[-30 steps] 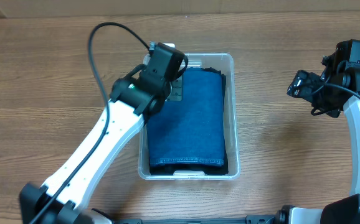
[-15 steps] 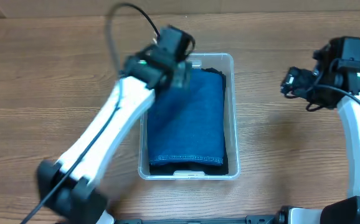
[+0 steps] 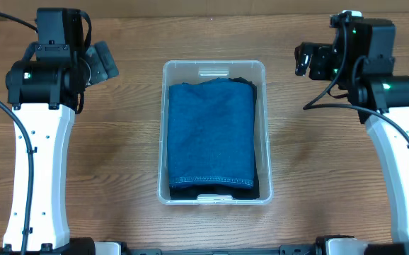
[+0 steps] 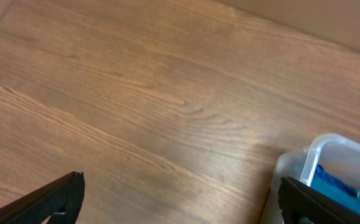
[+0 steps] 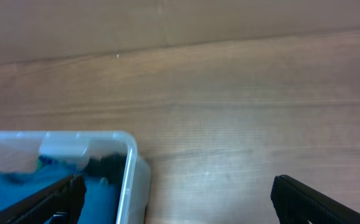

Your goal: Pack container

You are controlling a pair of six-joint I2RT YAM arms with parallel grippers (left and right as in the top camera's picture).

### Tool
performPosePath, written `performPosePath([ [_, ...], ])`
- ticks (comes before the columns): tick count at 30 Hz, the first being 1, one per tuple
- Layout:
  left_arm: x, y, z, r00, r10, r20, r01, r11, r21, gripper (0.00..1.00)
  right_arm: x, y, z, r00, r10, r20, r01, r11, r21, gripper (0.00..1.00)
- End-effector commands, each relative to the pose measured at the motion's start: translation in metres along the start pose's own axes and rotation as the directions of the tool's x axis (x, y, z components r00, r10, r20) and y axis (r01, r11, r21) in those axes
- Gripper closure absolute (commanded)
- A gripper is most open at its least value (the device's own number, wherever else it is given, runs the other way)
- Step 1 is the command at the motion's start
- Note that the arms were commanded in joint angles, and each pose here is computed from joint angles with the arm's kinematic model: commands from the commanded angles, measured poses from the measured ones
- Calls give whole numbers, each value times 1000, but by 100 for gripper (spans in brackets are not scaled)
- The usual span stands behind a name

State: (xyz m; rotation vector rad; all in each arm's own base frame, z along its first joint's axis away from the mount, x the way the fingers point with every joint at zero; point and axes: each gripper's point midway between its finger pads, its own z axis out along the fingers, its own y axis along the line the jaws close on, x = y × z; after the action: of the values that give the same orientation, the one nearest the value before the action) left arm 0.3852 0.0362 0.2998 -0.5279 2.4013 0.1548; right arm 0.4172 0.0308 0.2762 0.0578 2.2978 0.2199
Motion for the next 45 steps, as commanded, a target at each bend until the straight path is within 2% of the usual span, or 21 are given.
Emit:
performPosePath([
  [1,6,11,-51,995,3,96,-8,998,57,0,-16,-7,-57,994,32,106,-34,999,11,0],
  [3,22,21,-70,989,-12,145,0,996,88,0,-3,-8,-79,989,32,142,-34,999,14,0],
  [5,54,32,-84,984,-36,174,13,992,128,0,19,-7,-96,980,24,198,-25,1000,5,0],
  [7,96,58,-90,978,-116,175,99,989,106,0,52,-7,-113,968,24,249,-25,1000,-1,0],
  [9,130,77,-92,970,-144,195,128,988,89,0,85,-13,-125,964,21,267,-29,999,24,0],
  [11,154,86,-93,970,-144,195,128,987,93,0,120,-17,-132,973,27,230,-37,999,39,0],
  [15,204,105,-93,994,-94,55,93,995,18,0,177,-23,-130,998,58,26,-59,996,69,0],
  [18,207,106,-92,994,-97,42,97,995,12,0,204,-25,-131,994,75,-79,-68,994,86,0],
  [27,207,106,-92,994,-98,42,97,995,12,0,205,-24,-133,995,72,-74,-67,995,80,0],
  [32,207,106,-92,994,-97,42,97,995,12,0,198,-20,-132,990,20,137,-24,999,30,0],
  [33,207,106,-92,994,-97,42,97,995,12,0,198,-20,-125,971,-15,238,12,1000,15,0],
  [37,207,106,-92,994,-97,42,97,995,12,0,193,-19,-106,886,-54,460,65,998,-8,0],
  [39,207,106,-92,994,-97,42,97,995,12,0,184,-20,-95,813,-117,570,130,991,18,0],
  [43,207,106,-92,994,-97,42,97,995,12,0,171,-21,-80,673,-227,704,221,970,102,0],
  [44,207,106,-92,994,-97,42,97,995,12,0,176,-26,-73,676,-246,694,220,967,129,0],
  [45,207,106,-92,994,-97,42,97,995,12,0,183,-28,-66,708,-245,662,218,968,125,0],
])
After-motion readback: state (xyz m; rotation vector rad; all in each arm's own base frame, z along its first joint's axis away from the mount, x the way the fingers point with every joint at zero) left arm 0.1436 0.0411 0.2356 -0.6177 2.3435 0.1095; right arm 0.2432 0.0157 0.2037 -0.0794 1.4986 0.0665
